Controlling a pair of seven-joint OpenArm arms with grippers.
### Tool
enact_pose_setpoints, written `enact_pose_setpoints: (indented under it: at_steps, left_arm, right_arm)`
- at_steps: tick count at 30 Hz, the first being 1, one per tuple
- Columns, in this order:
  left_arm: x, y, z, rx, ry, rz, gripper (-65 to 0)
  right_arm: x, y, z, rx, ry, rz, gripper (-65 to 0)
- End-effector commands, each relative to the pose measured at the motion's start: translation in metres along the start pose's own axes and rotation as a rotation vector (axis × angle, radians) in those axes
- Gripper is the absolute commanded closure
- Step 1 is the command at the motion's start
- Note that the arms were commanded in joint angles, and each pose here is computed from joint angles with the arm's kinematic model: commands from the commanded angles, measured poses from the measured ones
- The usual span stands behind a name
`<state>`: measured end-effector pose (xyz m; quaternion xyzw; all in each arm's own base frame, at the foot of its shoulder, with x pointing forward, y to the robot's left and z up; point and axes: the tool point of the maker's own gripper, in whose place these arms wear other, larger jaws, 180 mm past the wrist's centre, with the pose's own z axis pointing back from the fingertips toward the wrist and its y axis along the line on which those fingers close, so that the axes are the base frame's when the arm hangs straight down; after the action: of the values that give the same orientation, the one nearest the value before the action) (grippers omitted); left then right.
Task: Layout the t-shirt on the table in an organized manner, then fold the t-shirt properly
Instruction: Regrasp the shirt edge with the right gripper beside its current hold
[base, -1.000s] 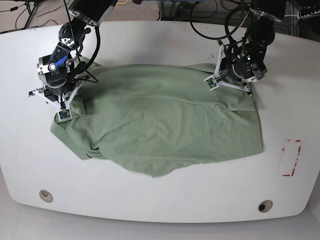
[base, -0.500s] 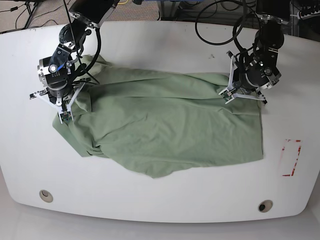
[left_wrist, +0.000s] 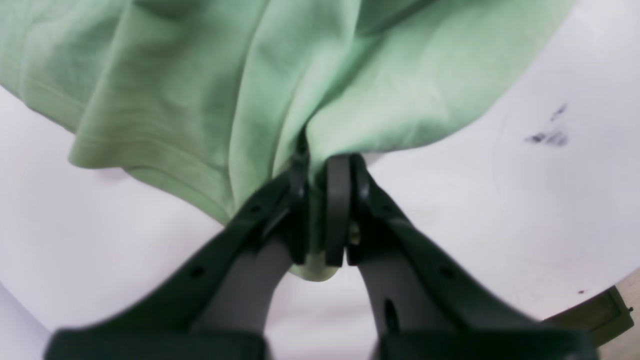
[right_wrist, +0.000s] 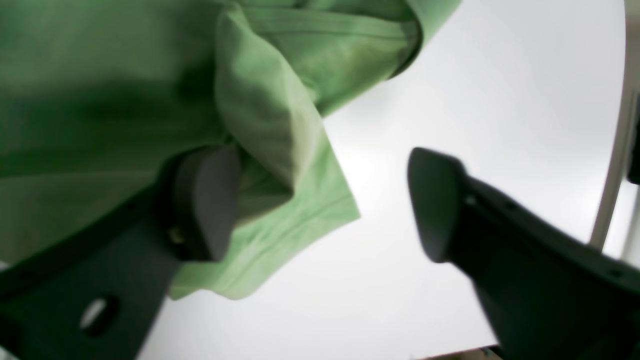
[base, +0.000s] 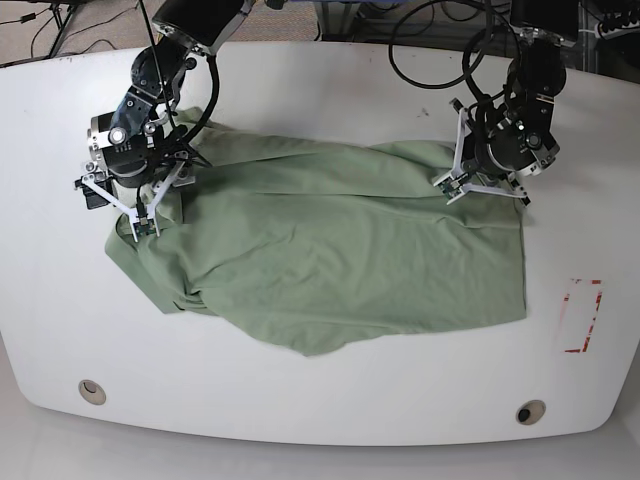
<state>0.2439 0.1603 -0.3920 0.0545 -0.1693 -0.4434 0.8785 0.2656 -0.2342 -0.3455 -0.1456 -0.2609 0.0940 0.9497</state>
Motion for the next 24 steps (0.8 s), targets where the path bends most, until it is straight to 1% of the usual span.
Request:
enact_pose_setpoints:
  at_steps: [1, 3, 6, 10, 12, 17, 19, 22, 24]
  left_arm:
    - [0.004, 0.009, 0.005, 0.026, -0.018, -0.006, -0.6]
    - [0.004, 0.009, 0.005, 0.026, -0.017, -0.007, -0.6]
    - [0.004, 0.010, 0.005, 0.028, -0.016, -0.006, -0.6]
    - [0.001, 0.012, 0.006, 0.033, -0.009, -0.010, -0.6]
    - [0.001, 0.012, 0.006, 0.033, -0.008, -0.012, -0.6]
    - [0.000, 0.012, 0.006, 0.034, -0.007, -0.013, -0.7]
    - [0.000, 0.013, 0.006, 0.034, -0.007, -0.012, -0.7]
    - [0.000, 0.013, 0.006, 0.035, -0.007, -0.010, -0.7]
    - [0.000, 0.013, 0.006, 0.036, -0.006, -0.009, -0.7]
  right_arm:
    - [0.016, 0.000, 0.004, 0.019, -0.071, -0.020, -59.8]
    - [0.019, 0.005, 0.003, 0.047, -0.091, -0.034, -60.7]
    - [0.021, 0.011, -0.002, 0.086, -0.098, -0.042, -60.4]
    - [0.031, 0.013, -0.008, 0.104, -0.125, -0.052, -59.5]
    - [0.032, 0.015, -0.011, 0.117, -0.132, -0.054, -57.5]
    - [0.040, 0.022, -0.021, 0.152, -0.151, -0.064, -49.5]
    - [0.042, 0.026, -0.027, 0.171, -0.155, -0.069, -45.0]
    - [0.043, 0.032, -0.034, 0.195, -0.152, -0.075, -41.5]
    - [0.043, 0.034, -0.037, 0.204, -0.152, -0.076, -40.6]
